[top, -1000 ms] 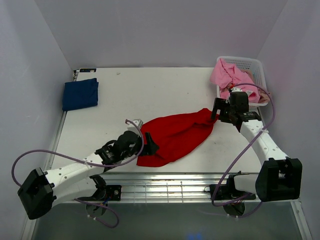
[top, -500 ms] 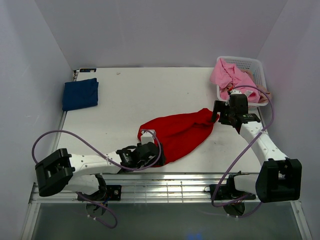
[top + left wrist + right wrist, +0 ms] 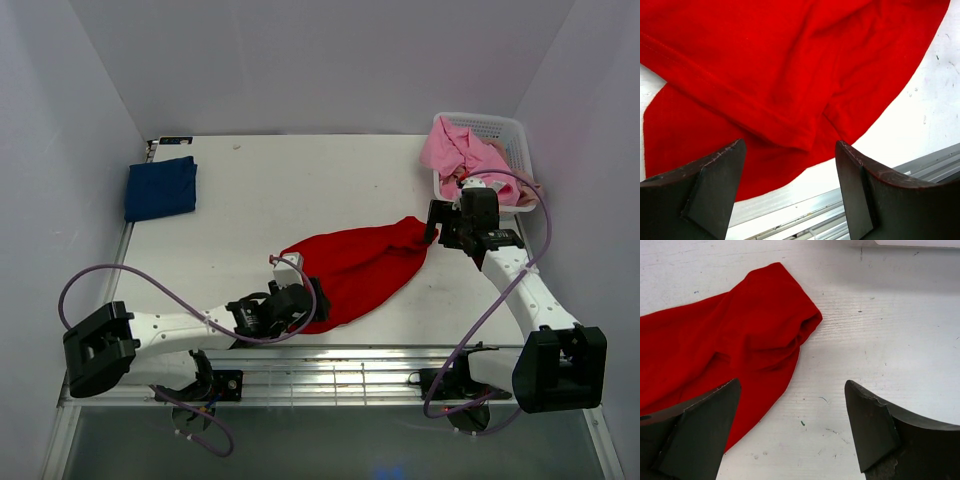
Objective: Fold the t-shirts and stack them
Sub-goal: Flatten out the tshirt
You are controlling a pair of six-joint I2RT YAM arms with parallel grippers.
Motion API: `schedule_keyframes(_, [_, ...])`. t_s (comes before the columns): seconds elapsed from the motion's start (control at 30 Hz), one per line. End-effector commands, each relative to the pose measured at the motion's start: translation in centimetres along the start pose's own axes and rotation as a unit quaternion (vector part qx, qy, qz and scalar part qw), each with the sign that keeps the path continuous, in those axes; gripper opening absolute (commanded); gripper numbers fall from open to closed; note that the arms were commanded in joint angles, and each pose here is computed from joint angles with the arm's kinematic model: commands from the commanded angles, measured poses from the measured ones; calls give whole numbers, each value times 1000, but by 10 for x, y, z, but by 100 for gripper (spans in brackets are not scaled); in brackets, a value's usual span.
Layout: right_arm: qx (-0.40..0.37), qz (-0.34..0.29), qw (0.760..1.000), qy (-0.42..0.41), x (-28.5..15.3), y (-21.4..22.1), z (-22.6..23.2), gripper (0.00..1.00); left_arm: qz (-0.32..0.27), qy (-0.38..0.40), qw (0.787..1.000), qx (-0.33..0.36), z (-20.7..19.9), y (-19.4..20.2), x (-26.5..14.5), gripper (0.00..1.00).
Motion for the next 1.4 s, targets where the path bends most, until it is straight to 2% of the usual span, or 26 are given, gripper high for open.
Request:
schedule_keyframes(0.0, [-5,-17,1000,-7,-2,-4,1,90,-6,7,1000,-13,-5,2,5,82])
schedule_keyframes(0.23, [-7,-24,1000,-10,-2,-6,2,90,8,9,1000,-17,-5,12,11,82])
schedule_keyframes(0.63, [-5,-1,999,-52,15,7,13,93,-29,24,999,-31,-15,-1,17,82])
schedule_keyframes(0.93, [-8,2,999,-49,16,11,11,94,-21,11,999,-26,-15,6,29,80])
schedule_keyframes(1.03, [-9,2,999,-50,17,12,11,98,-27,2,999,-29,-10,5,28,63])
schedule_keyframes(1.07, [-9,4,999,-50,17,14,11,98,-31,0,999,-29,-9,4,28,42])
schedule_keyframes(1.2, [-9,8,999,-53,20,19,10,100,-45,-10,999,-27,-7,-4,25,6])
schedule_keyframes(1.27, [-9,10,998,-55,21,21,10,96,-52,-12,998,-26,-8,-9,24,0])
schedule_keyframes(1.37, [-9,15,998,-55,24,27,9,95,-68,-21,997,-17,-9,-23,18,0])
Point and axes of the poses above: each gripper's point midway between its finger pads, its own x axis out along the fingers, its own z axis along the line the jaws close on, y = z × x, the point moved 2 cm from there along -x, back along the fingers, and after that the axes turned 9 degrees about x, right-handed, at the moved point
